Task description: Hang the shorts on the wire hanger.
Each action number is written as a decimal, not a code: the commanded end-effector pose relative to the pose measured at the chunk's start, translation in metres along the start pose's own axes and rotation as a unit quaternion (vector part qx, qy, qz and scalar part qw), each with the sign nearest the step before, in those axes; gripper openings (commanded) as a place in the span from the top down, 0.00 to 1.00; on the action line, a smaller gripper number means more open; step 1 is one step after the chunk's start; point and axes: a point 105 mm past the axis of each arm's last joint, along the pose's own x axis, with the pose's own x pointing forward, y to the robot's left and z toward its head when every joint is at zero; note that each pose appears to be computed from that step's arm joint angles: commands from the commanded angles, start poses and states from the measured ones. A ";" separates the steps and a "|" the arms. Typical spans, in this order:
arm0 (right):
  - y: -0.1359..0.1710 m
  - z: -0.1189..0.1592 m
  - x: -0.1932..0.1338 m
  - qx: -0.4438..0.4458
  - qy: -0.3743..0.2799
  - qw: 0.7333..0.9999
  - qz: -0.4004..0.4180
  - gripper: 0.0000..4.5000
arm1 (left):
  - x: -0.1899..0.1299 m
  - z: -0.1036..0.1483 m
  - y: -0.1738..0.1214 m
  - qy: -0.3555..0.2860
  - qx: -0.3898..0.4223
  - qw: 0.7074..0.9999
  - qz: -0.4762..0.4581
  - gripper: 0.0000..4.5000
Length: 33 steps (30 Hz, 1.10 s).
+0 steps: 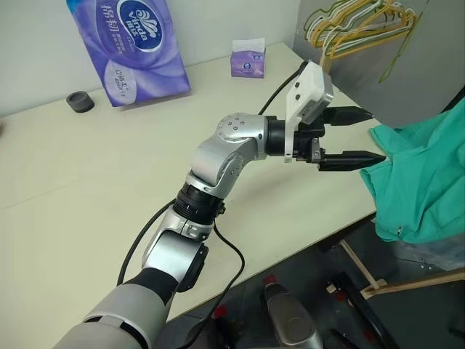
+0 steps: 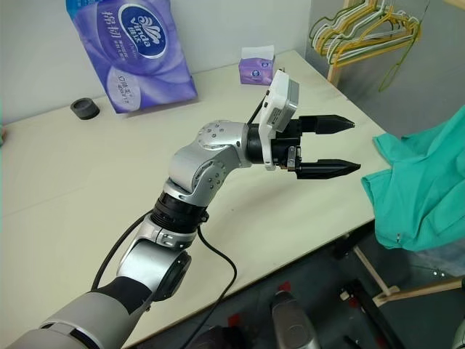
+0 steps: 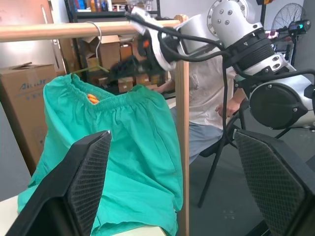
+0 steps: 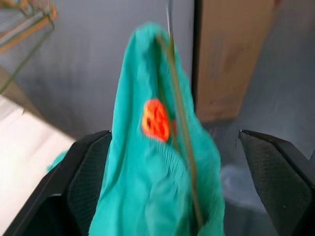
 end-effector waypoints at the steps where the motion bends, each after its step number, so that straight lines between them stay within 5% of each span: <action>1: 0.008 0.047 -0.016 -0.095 -0.133 0.986 -0.017 0.01 | -0.001 0.017 0.003 -0.020 0.029 0.999 0.005 0.06; 7: 0.047 0.060 -0.029 -0.191 -0.263 0.945 0.024 0.01 | -0.012 0.018 0.020 -0.026 0.042 0.996 0.072 0.06; 13: 0.135 -0.020 -0.043 -0.215 -0.244 0.918 0.227 0.01 | -0.052 0.010 0.054 -0.011 0.065 0.965 0.253 0.06; 16: 0.184 -0.077 -0.063 -0.173 -0.193 0.898 0.355 0.01 | -0.102 -0.009 0.077 0.028 0.072 0.906 0.415 0.06; 18: 0.214 -0.115 -0.077 -0.145 -0.161 0.878 0.426 0.01 | -0.151 -0.030 0.080 0.084 0.090 0.837 0.533 0.06; 23: 0.266 -0.173 -0.086 -0.082 -0.096 0.859 0.497 0.01 | -0.255 -0.070 0.041 0.156 0.091 0.678 0.712 0.06; 26: 0.285 -0.189 -0.079 -0.067 -0.085 0.860 0.499 0.01 | -0.292 -0.091 0.019 0.194 0.079 0.612 0.763 0.06; 33: 0.322 -0.203 -0.074 -0.054 -0.087 0.841 0.531 0.01 | -0.309 -0.120 -0.004 0.203 0.023 0.591 0.780 0.06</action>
